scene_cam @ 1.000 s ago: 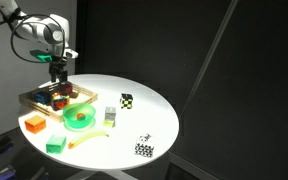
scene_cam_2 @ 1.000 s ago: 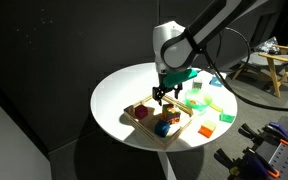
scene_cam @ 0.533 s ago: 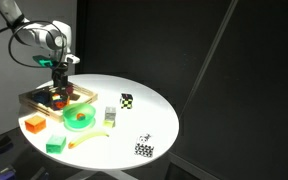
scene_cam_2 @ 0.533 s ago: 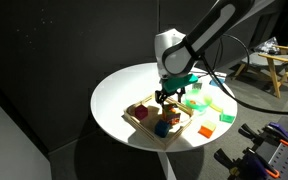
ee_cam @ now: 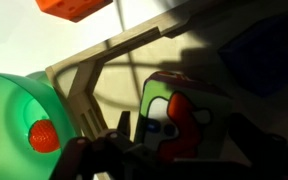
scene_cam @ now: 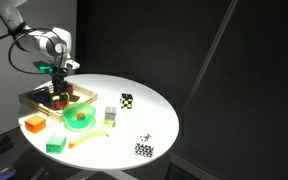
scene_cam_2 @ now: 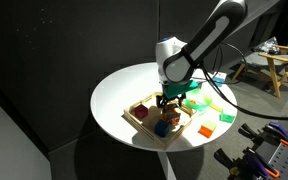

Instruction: Move the orange cube from the tray to the table

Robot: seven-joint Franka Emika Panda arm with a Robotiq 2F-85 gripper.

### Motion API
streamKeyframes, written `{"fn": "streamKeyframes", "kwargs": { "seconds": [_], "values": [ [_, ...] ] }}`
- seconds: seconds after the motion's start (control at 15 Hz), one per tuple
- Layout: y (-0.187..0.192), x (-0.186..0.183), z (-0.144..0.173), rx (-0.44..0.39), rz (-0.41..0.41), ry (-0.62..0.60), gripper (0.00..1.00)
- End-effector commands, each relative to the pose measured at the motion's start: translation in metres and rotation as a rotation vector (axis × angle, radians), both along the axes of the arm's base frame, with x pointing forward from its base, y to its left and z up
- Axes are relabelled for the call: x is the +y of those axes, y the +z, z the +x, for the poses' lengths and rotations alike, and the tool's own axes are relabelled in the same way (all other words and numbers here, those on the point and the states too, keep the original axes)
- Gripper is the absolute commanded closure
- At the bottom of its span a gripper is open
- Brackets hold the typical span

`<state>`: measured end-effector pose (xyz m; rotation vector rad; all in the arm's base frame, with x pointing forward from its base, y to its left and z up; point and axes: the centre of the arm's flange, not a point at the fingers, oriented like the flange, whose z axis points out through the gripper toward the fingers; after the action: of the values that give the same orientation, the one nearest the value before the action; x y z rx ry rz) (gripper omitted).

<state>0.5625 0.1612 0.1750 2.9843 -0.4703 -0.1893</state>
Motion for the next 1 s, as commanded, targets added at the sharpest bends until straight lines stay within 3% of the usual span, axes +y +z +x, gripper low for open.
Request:
{"fn": "streamKeyframes", "kwargs": {
  "seconds": [0.0, 0.27, 0.33, 0.47, 0.6, 0.93],
  "values": [
    [-0.008, 0.002, -0.002, -0.026, -0.015, -0.003, 0.0],
    [-0.015, 0.002, -0.002, -0.028, -0.015, 0.004, 0.03],
    [-0.014, 0.002, -0.002, -0.03, -0.015, 0.008, 0.26],
    [-0.01, 0.001, -0.003, -0.025, -0.014, 0.018, 0.3],
    [-0.001, 0.003, -0.005, -0.016, -0.008, 0.049, 0.45],
    [0.024, 0.007, -0.008, 0.0, 0.006, 0.155, 0.67]
  ]
}}
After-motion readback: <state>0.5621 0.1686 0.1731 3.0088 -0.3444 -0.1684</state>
